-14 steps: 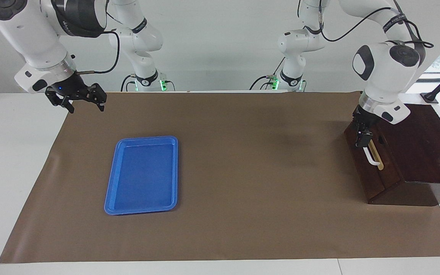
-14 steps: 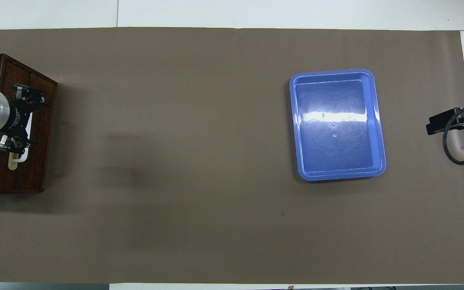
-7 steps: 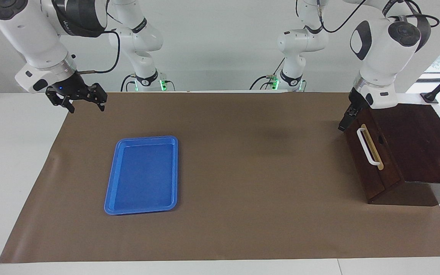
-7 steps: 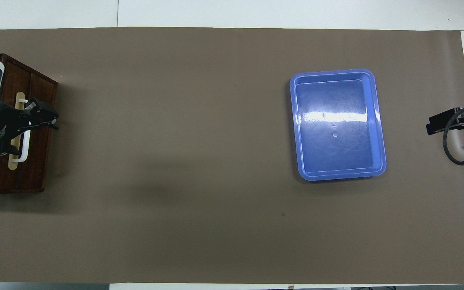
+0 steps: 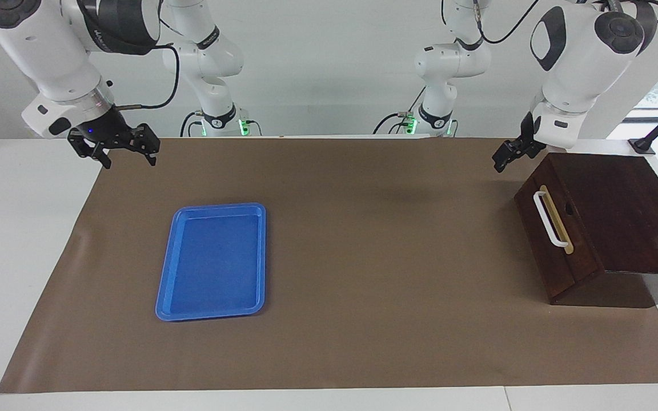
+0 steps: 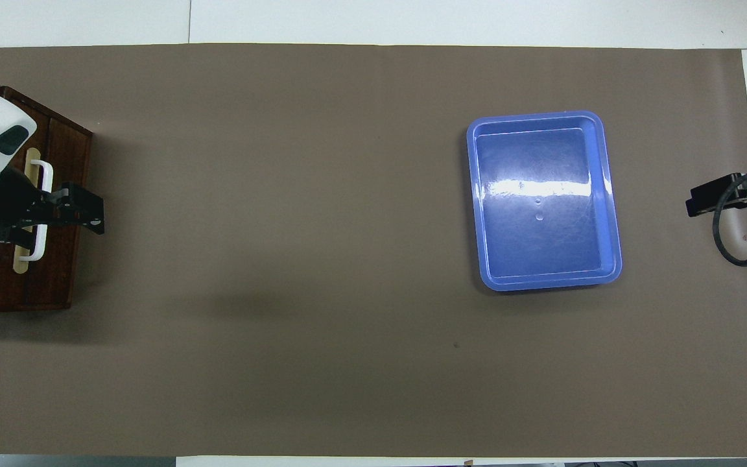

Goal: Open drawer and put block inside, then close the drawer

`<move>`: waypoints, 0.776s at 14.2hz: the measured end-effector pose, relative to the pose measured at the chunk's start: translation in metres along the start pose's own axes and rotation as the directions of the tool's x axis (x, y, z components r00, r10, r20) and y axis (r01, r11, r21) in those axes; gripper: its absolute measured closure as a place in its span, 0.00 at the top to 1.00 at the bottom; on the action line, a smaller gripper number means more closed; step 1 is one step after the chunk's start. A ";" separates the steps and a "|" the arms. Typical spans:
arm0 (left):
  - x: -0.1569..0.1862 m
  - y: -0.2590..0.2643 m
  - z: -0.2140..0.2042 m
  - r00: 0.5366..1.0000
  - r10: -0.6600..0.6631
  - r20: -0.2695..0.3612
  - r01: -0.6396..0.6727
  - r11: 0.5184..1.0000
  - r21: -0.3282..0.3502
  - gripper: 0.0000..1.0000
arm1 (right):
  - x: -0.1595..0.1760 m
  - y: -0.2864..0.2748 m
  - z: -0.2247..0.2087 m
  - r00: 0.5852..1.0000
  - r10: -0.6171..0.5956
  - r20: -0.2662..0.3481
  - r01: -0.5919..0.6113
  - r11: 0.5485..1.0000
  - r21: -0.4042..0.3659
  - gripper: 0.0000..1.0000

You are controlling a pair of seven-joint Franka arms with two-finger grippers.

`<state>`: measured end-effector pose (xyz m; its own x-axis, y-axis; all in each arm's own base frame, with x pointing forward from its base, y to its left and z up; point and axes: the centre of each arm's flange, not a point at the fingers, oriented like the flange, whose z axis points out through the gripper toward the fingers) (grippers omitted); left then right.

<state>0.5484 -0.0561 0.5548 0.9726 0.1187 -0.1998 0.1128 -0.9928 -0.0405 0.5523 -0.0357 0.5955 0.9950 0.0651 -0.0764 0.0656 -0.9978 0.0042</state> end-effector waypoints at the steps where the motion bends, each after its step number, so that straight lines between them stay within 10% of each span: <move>1: 0.005 0.002 0.002 1.000 0.028 0.004 -0.028 1.000 -0.003 1.00 | 0.000 0.000 0.000 1.000 0.000 0.000 0.000 1.000 0.000 1.00; 11: 0.009 0.006 -0.014 0.993 0.112 -0.028 -0.112 0.994 -0.005 1.00 | 0.000 0.000 0.000 1.000 0.000 0.000 0.000 1.000 0.000 1.00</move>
<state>0.5609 -0.0608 0.5661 0.9844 0.0060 -0.1756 0.0038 -0.9999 -0.0126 0.5522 -0.0355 0.5958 0.9950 0.0654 -0.0759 0.0659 -0.9978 0.0042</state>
